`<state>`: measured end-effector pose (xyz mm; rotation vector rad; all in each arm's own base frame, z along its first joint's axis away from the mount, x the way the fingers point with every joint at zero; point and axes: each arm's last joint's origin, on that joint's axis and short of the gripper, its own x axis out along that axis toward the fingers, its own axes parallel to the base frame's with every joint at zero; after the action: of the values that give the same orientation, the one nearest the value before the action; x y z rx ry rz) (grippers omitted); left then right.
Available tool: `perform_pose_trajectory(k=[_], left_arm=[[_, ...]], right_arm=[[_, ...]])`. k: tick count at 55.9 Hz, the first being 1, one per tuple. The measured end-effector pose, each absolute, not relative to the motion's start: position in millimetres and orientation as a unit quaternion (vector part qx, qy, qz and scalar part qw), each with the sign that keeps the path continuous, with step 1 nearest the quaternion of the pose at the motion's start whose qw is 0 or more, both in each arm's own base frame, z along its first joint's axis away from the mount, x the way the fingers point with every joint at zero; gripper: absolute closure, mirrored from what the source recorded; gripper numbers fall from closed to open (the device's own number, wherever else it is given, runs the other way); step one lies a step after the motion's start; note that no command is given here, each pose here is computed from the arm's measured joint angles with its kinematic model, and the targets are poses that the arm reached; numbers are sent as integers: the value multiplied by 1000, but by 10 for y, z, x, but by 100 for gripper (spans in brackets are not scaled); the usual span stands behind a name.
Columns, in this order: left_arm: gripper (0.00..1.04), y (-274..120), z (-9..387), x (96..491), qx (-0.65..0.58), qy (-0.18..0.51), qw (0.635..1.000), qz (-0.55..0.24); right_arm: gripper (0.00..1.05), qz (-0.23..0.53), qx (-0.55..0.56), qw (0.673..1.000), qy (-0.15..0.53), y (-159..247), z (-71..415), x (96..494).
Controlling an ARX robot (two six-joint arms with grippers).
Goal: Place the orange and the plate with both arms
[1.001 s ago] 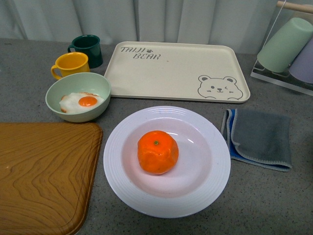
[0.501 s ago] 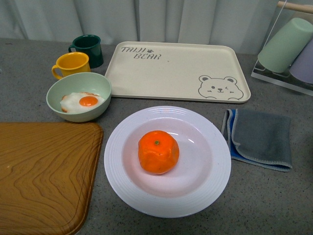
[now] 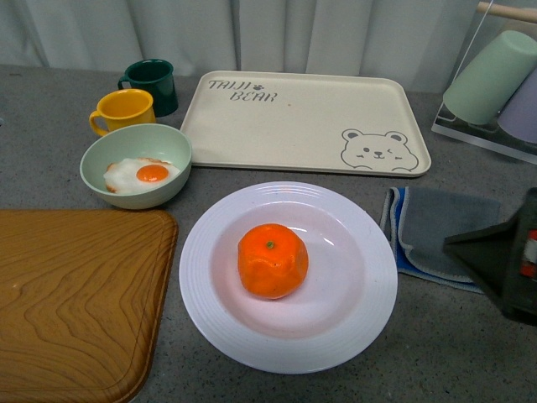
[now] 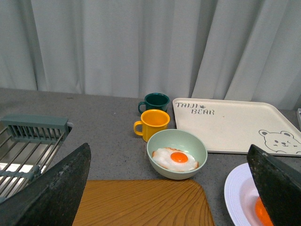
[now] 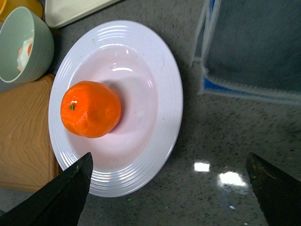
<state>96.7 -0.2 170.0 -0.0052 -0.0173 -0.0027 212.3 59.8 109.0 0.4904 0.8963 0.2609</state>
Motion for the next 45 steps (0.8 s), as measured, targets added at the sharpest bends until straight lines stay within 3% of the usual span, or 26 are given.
perform_pose_trajectory(k=[24, 45], left_arm=[[7, -2, 1700, 967, -3, -9, 1000, -1], [7, -2, 1700, 967, -3, -9, 1000, -1]], right_arm=[[9, 137, 338, 771, 522, 744, 632, 2605], [9, 131, 403, 729, 538, 933, 411, 2836]])
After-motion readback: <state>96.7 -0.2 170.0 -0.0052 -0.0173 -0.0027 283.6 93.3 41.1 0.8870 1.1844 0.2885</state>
